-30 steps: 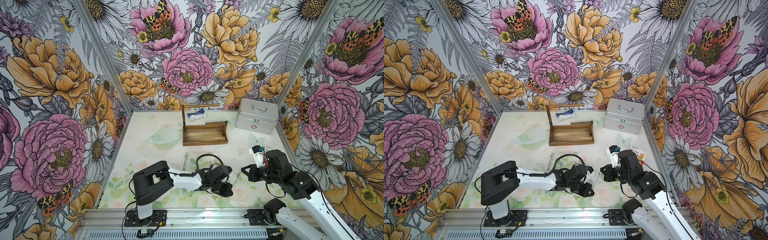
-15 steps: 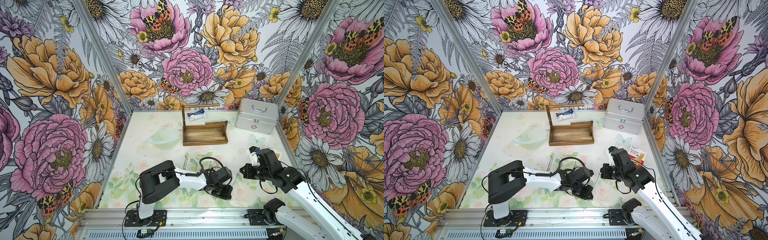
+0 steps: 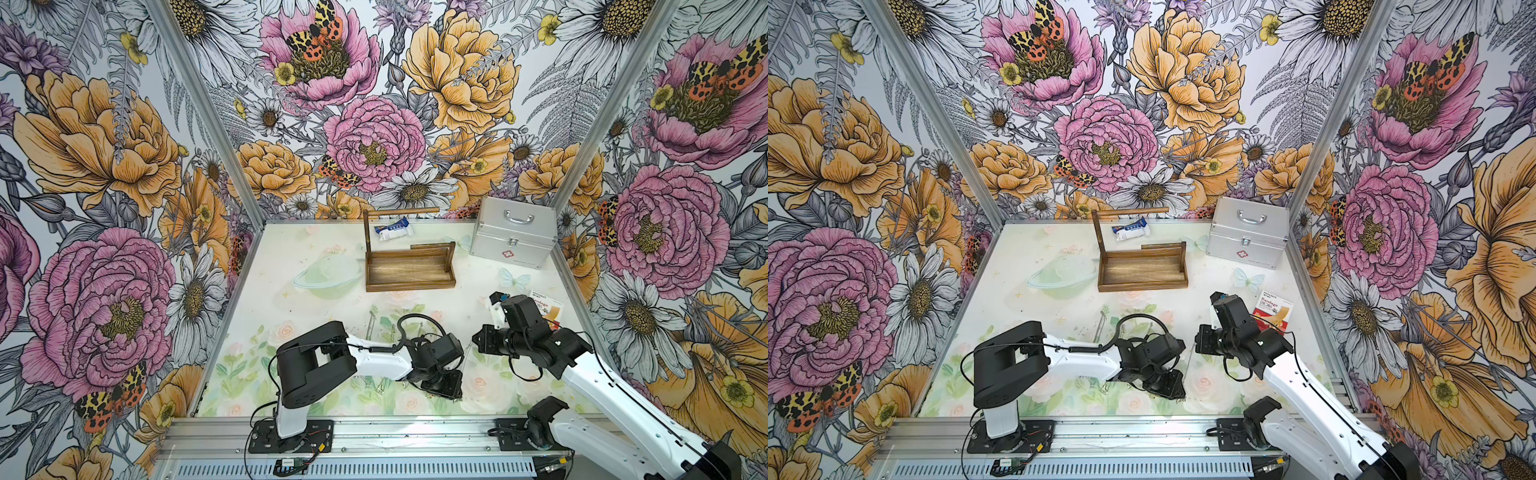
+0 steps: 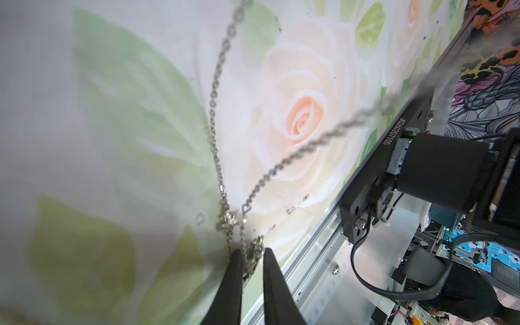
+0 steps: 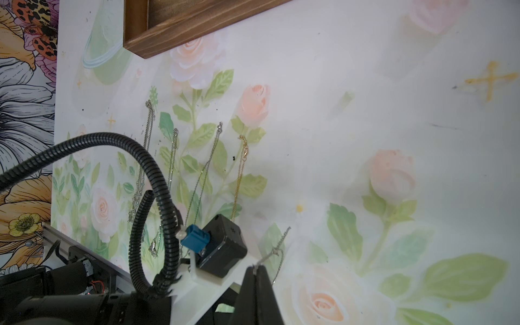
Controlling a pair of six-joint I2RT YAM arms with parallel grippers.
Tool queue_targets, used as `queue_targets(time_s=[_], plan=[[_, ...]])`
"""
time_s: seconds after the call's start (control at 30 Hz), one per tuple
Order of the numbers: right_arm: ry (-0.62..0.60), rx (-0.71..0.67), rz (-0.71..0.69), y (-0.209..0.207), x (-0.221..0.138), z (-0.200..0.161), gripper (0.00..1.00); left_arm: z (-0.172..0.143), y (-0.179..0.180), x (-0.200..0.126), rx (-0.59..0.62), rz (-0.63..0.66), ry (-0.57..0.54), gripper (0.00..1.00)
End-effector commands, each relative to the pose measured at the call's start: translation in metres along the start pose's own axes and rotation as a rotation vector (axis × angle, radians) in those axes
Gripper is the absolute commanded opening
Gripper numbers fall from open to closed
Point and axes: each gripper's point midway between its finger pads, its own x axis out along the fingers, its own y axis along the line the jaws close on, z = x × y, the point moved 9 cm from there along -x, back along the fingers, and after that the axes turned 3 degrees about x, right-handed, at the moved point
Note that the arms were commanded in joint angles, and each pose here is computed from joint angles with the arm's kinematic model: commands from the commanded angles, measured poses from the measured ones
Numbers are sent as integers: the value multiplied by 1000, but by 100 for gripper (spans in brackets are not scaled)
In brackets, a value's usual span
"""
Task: Take the necklace off the jewelry display stand
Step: Place the necklace at the center of the board.
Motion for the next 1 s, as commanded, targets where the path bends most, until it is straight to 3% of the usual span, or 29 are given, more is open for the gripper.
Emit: queue_targets(time_s=[0.0, 0.4, 0.53, 0.8, 0.97], plan=[[-7, -12, 19, 2, 7, 2, 0, -9, 8, -6, -17, 73, -11, 20], [19, -21, -6, 0, 20, 2, 0, -8, -2, -21, 18, 72, -64, 39], [26, -24, -16, 0, 23, 3, 0, -5, -7, -26, 43, 72, -91, 41], [36, -30, -28, 0, 28, 6, 0, 5, -19, -27, 83, 54, -112, 42], [39, -36, -51, 0, 33, 10, 0, 14, -25, -23, 107, 44, -114, 31]])
